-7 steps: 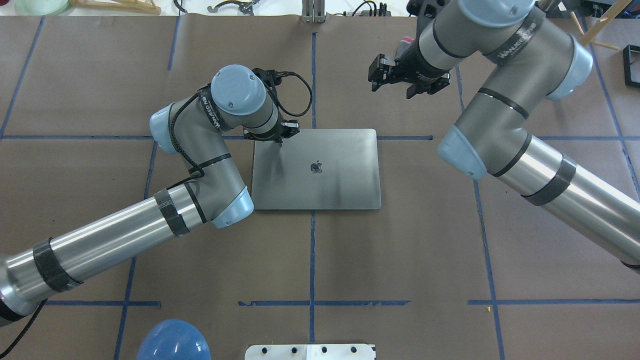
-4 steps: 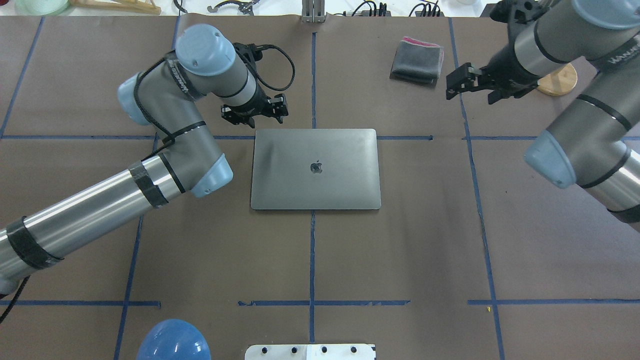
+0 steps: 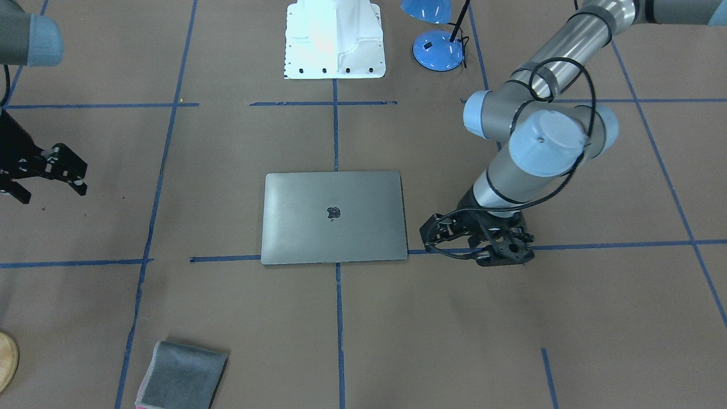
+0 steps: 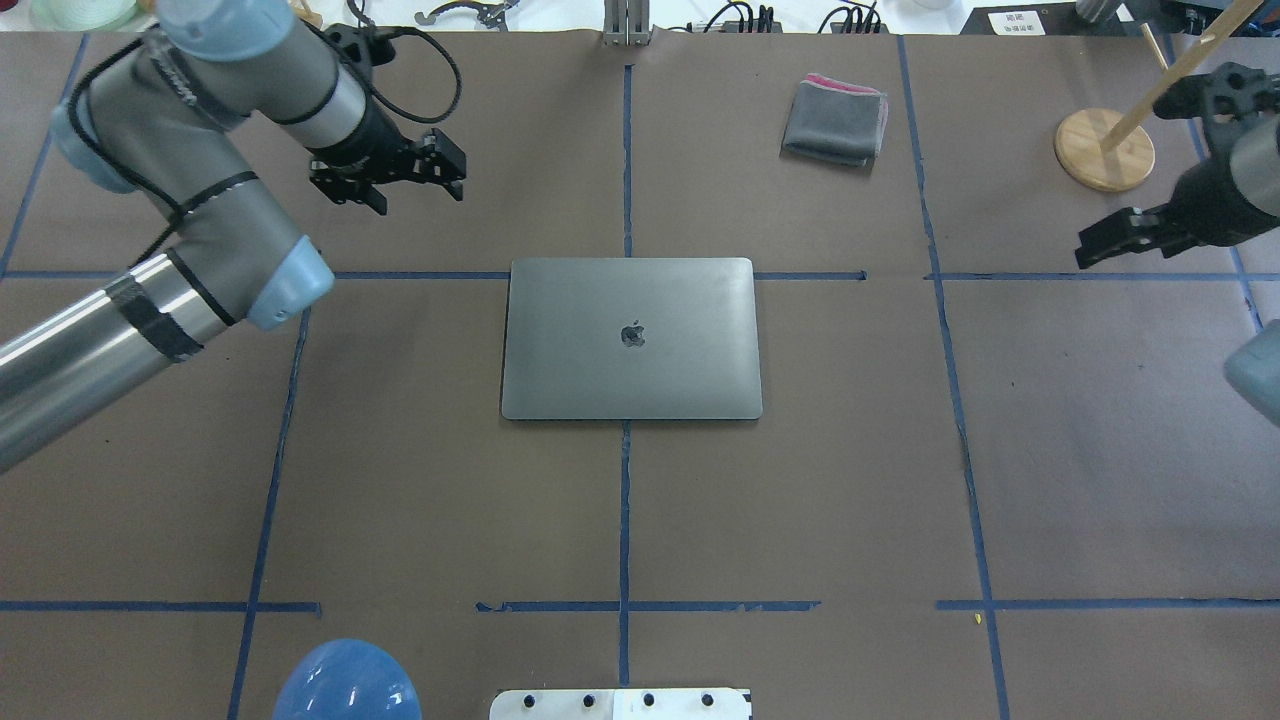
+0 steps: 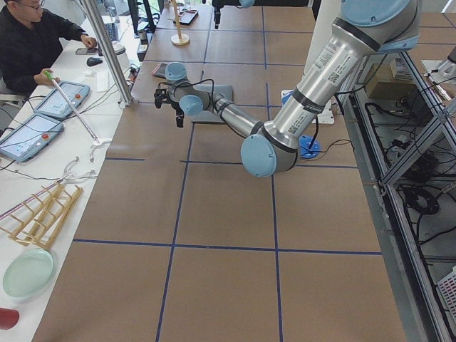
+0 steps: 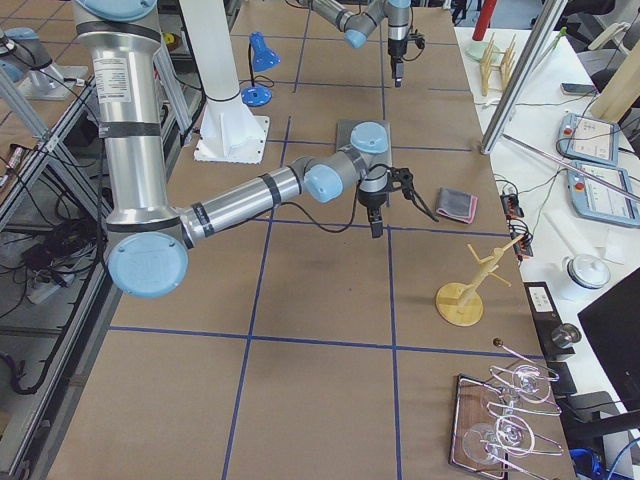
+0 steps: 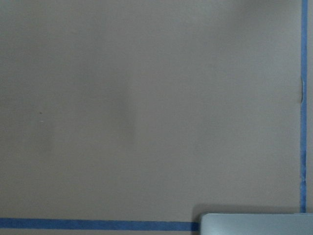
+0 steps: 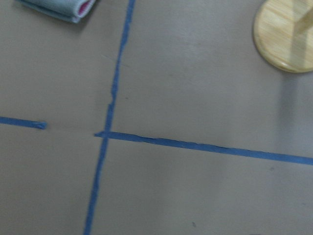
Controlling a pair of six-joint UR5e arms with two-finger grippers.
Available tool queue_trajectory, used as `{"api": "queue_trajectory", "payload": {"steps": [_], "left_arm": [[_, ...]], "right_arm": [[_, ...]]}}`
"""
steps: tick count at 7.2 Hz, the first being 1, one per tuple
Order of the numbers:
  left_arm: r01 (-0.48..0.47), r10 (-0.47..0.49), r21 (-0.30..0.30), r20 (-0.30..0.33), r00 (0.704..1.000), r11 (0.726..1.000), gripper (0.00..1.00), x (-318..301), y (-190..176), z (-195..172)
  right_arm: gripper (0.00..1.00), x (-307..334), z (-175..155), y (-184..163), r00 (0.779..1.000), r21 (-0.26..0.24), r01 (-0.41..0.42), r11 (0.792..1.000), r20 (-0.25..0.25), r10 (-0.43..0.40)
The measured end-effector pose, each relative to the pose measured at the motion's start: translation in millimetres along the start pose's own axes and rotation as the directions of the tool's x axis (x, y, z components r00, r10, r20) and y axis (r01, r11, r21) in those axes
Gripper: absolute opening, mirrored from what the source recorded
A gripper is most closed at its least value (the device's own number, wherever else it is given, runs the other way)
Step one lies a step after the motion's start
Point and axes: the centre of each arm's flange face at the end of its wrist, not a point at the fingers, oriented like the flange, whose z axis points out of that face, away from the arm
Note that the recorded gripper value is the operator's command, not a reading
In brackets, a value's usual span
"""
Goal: Close laptop
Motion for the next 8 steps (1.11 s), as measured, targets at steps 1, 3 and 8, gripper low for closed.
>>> {"api": "queue_trajectory", "payload": {"steps": [1,3,8], "left_arm": [[-0.024,0.024,0.005,0.013,1.000,1.000,1.00,-46.8,-3.5,-31.9],[-0.055,0.056,-0.015,0.085,0.995,0.998,1.00,-136.8,15.3,-82.3],[-0.141,0.164,-0.105,0.248,0.955,0.984,1.00,-429.4,48.1,-176.2]], "right_arm": [[0.99,39.7,-1.9,17.7,0.999,-0.011,-0.011,1.000,-0.031,0.011],[0.99,64.7,-6.6,26.4,0.998,-0.005,-0.025,1.000,-0.057,0.025],[0.99,111.5,-25.0,34.6,0.987,-0.077,-0.145,0.986,0.053,0.149]]}}
